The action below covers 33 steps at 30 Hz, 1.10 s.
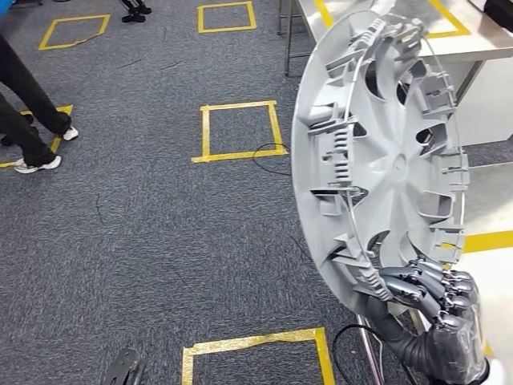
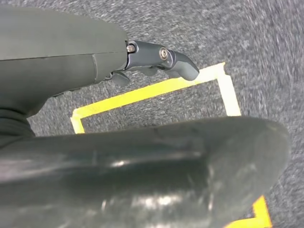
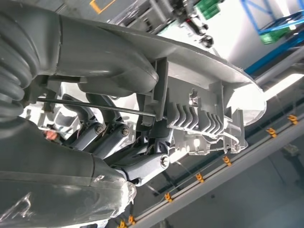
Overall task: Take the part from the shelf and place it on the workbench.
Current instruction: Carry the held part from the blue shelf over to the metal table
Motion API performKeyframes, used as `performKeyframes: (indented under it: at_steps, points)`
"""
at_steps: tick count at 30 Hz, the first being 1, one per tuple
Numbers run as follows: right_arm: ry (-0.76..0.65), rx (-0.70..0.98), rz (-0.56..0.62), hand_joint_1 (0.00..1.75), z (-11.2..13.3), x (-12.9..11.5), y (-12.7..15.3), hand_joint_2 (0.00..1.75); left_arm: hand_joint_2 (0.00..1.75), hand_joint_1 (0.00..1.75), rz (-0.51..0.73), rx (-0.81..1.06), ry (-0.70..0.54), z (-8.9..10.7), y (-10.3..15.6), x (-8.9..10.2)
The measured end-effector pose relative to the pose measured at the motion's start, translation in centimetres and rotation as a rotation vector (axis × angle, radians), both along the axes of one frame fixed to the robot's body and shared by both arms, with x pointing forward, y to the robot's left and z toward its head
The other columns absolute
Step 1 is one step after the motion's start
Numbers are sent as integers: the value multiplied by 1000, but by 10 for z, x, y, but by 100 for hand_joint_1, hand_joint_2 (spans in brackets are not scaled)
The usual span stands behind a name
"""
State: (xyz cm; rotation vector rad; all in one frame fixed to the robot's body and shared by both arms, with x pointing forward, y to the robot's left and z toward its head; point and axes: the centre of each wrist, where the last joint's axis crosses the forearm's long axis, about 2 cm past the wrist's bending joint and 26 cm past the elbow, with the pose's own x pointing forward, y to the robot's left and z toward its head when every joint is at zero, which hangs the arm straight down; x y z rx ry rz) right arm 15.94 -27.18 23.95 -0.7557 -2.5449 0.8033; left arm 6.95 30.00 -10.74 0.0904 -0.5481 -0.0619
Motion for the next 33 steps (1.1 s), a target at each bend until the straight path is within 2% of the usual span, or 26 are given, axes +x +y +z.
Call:
performKeyframes:
  at_steps: [4, 8, 10, 15, 21, 33]
  points:
    - [59, 75, 177, 175, 0, 3, 11, 175, 0, 0, -5, 2, 2, 0, 1, -1]
    - [128, 207, 520, 175, 0, 4, 25, 175, 0, 0, -14, 1, -1, 0, 1, 1]
    - [152, 246, 653, 175, 0, 3, 30, 175, 0, 0, -19, 0, -5, 0, 0, 3]
    - [190, 318, 872, 175, 5, 5, 38, 175, 0, 0, -28, 1, -6, 1, 0, 4]
    - [194, 359, 982, 175, 11, 5, 44, 175, 0, 0, -32, 0, -3, 0, 0, 3]
    - [130, 411, 988, 175, 22, 9, 44, 175, 0, 0, -26, 4, 3, 0, 1, -2]
